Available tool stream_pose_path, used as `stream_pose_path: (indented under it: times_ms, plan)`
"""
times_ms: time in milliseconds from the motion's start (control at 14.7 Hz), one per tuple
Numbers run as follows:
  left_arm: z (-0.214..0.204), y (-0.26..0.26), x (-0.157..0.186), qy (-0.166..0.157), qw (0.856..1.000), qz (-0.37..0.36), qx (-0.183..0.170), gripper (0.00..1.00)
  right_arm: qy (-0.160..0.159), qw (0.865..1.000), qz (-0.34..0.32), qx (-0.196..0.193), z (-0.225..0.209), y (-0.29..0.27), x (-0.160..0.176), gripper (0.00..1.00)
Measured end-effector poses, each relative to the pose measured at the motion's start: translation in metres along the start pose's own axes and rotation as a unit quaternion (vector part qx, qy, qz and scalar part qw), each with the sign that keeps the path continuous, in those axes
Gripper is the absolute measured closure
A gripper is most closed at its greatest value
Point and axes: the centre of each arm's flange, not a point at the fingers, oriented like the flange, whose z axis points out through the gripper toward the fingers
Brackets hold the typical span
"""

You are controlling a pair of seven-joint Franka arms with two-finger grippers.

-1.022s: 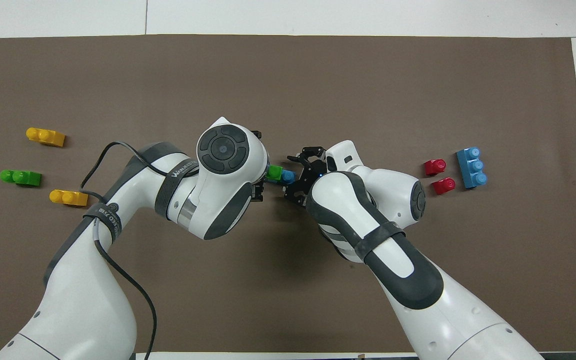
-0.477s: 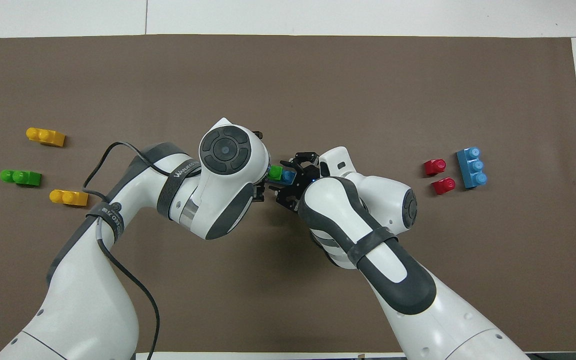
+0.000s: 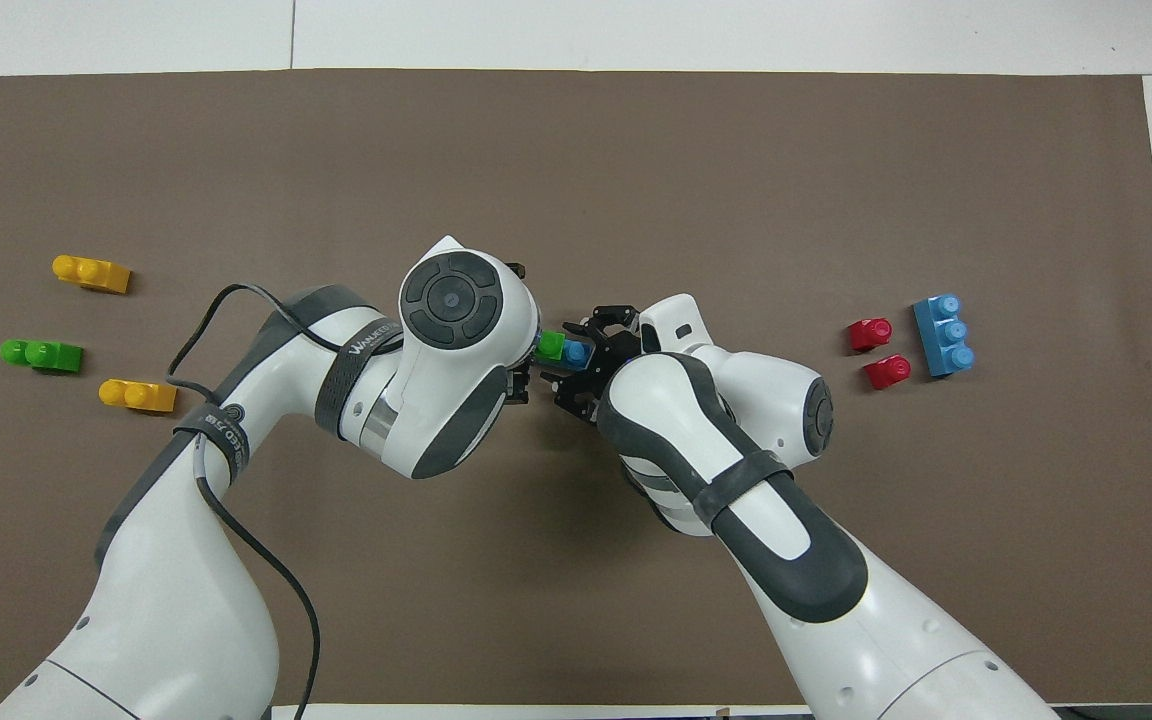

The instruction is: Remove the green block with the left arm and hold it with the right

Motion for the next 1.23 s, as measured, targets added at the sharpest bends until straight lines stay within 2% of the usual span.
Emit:
stream_pose_path:
  times_ms: [136,204,272,341,681,885,1022,1090,1158,1226]
  plan:
    - [0.0004,0.0000,0.0000,0.000,1.000,0.000,0.000,0.00,0.000,1.000,0.000,0.000,0.0002,-0.0002,0.0000,0.49]
    - [0.0006,0.0000,0.0000,0.000,1.000,0.000,0.000,0.00,0.000,1.000,0.000,0.000,0.0002,-0.0002,0.0000,0.49]
    - [0.0007,0.0000,0.0000,0.000,1.000,0.000,0.000,0.00,0.000,1.000,0.000,0.000,0.0003,-0.0003,0.0000,0.59]
    - [0.0008,0.0000,0.0001,0.000,1.000,0.000,0.001,0.00,0.000,1.000,0.000,0.000,0.0002,-0.0002,0.0003,0.65]
    - [0.0009,0.0002,0.0000,0.000,1.000,0.001,-0.001,0.00,0.000,1.000,0.000,0.000,0.0003,-0.0002,0.0002,0.65]
    - [-0.0010,0.0022,-0.0012,0.001,1.000,0.008,-0.014,0.00,0.000,1.000,0.000,0.000,0.0003,-0.0002,0.0002,0.65]
    - [-0.0012,0.0017,-0.0028,0.003,1.000,0.013,-0.018,0.09,0.000,1.000,0.000,0.000,0.0003,-0.0002,0.0002,0.65]
    - [-0.0011,0.0001,-0.0054,0.005,1.000,0.018,-0.020,0.09,0.000,1.000,0.000,0.000,0.0003,-0.0002,0.0002,0.65]
    - [-0.0010,-0.0014,-0.0079,0.007,1.000,0.022,-0.021,0.15,0.000,1.000,0.000,0.000,0.0003,-0.0002,0.0002,0.65]
    - [-0.0007,-0.0026,-0.0096,0.009,0.999,0.025,-0.022,0.26,0.000,1.000,0.000,0.000,0.0003,-0.0002,0.0002,0.65]
